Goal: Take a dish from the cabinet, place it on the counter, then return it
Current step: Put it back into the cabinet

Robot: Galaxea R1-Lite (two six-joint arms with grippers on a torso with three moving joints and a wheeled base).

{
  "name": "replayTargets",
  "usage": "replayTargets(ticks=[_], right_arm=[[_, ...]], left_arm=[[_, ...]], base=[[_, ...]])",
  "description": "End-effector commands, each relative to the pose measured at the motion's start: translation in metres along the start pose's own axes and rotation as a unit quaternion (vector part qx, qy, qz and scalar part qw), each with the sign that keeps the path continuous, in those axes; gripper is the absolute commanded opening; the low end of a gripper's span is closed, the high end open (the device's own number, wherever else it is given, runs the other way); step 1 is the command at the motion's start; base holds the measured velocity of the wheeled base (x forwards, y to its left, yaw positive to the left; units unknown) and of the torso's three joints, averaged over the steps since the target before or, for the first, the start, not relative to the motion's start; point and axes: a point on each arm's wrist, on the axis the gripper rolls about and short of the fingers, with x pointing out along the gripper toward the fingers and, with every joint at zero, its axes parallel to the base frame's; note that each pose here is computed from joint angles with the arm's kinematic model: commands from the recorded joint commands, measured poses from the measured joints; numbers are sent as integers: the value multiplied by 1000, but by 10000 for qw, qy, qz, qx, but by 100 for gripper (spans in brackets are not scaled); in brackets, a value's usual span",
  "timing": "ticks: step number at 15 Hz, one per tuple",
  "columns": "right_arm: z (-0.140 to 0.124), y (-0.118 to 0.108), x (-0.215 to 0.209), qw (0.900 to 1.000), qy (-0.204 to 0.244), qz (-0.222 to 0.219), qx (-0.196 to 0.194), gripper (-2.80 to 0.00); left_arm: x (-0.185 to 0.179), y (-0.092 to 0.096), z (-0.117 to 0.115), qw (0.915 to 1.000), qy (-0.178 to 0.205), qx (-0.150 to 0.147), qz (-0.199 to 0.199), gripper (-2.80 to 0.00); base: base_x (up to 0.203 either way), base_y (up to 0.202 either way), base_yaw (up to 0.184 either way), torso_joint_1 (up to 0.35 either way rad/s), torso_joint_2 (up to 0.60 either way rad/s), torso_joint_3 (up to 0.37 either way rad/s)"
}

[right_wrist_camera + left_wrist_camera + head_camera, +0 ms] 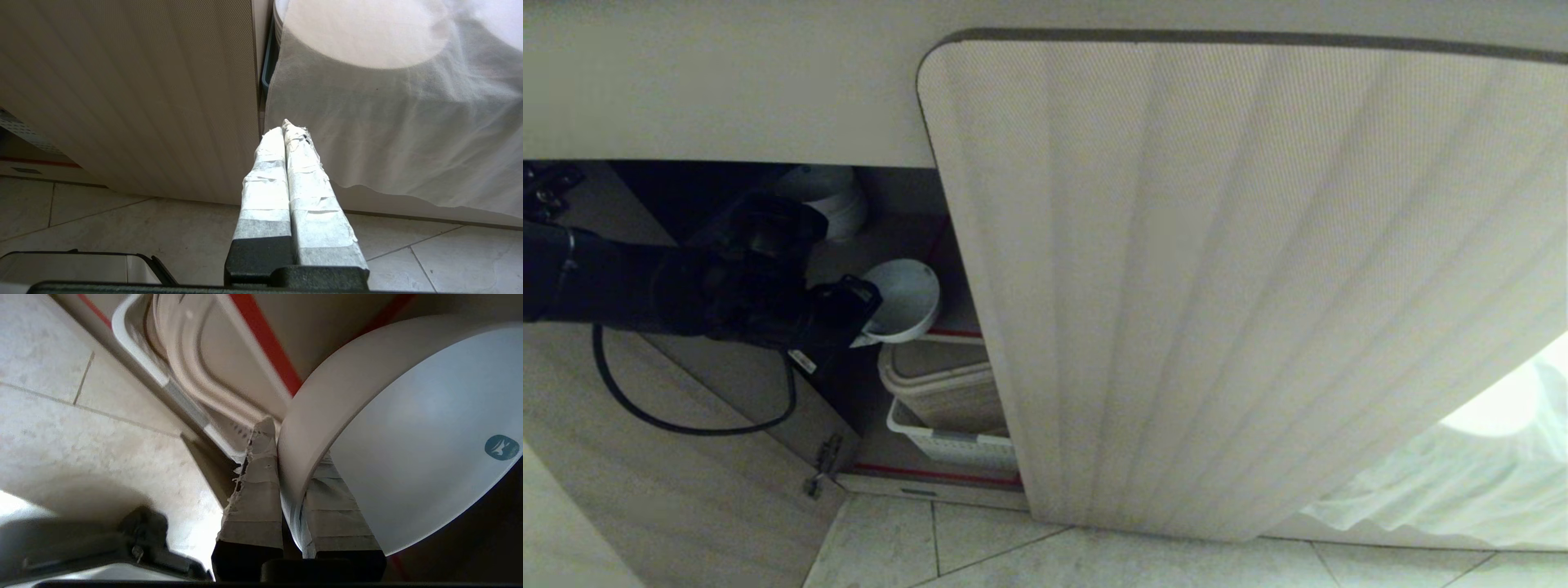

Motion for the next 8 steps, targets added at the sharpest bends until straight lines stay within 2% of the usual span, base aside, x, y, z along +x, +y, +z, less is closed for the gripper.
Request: replayTargets(ticks=[1,4,8], right_arm=[[0,0,0,10000,-8,4,-2,-280],[0,0,0,10000,-3,-1,-2,-280],[0,0,0,10000,0,4,3,-280]], left_arm=[[2,-1,1,10000,-24,-69,-9,-280],[5,-7,4,9996,-100,-235,-92,-280],[6,-10,7,9995,-155,-247,-129,-280]], base=[[0,0,0,0,0,0],[0,0,0,0,0,0],[0,0,0,0,0,0]])
